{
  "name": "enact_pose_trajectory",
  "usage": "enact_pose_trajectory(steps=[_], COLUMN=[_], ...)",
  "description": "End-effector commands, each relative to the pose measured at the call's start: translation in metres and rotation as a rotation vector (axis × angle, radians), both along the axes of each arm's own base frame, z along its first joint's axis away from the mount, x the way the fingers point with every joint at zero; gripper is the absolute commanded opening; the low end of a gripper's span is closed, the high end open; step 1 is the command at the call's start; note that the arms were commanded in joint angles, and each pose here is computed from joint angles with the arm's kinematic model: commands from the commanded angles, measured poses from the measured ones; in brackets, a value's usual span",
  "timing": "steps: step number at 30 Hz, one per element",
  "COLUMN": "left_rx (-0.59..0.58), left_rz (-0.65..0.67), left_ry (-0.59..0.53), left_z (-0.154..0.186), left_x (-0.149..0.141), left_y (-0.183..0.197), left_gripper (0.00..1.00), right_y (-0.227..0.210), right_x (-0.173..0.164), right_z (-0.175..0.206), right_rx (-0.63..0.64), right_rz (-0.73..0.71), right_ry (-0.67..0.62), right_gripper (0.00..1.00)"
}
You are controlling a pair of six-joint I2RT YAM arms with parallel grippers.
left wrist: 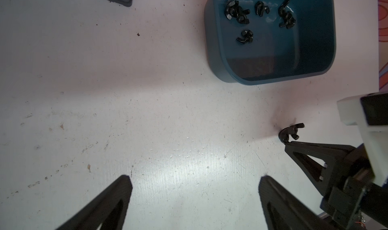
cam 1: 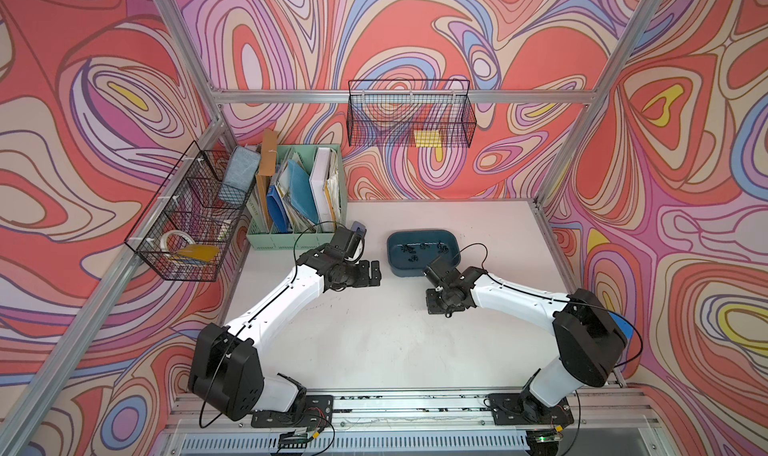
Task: Take out the wing nut from the storage box
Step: Place the wing nut at the center of the board.
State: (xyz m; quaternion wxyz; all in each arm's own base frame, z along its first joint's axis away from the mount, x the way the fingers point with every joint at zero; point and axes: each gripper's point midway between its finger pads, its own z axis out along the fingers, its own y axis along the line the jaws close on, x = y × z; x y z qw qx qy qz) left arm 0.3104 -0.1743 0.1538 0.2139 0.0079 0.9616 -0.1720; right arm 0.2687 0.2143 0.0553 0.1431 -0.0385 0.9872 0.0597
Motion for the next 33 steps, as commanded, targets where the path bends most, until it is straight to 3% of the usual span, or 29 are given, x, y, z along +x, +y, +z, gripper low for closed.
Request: enact_pose_trajectory(steps=[1, 33], left_rx=[-0.010, -0.005], left_rz=[-0.001, 0.004], left_ry=[0.026, 0.029], left_z=[-0.001, -0.004], left_x=[-0.011, -0.011], left_y=[0.001, 0.003], left_gripper=[0.99, 0.99], right_y=[0.000, -0.010], right_x=[-0.002, -0.014], right_z=[-0.006, -0.044], right_rx=[-0.003, -0.061], right_rz=[-0.033, -0.073], right_ry=[-0.002, 0.076], right_gripper=[0.00, 0.00])
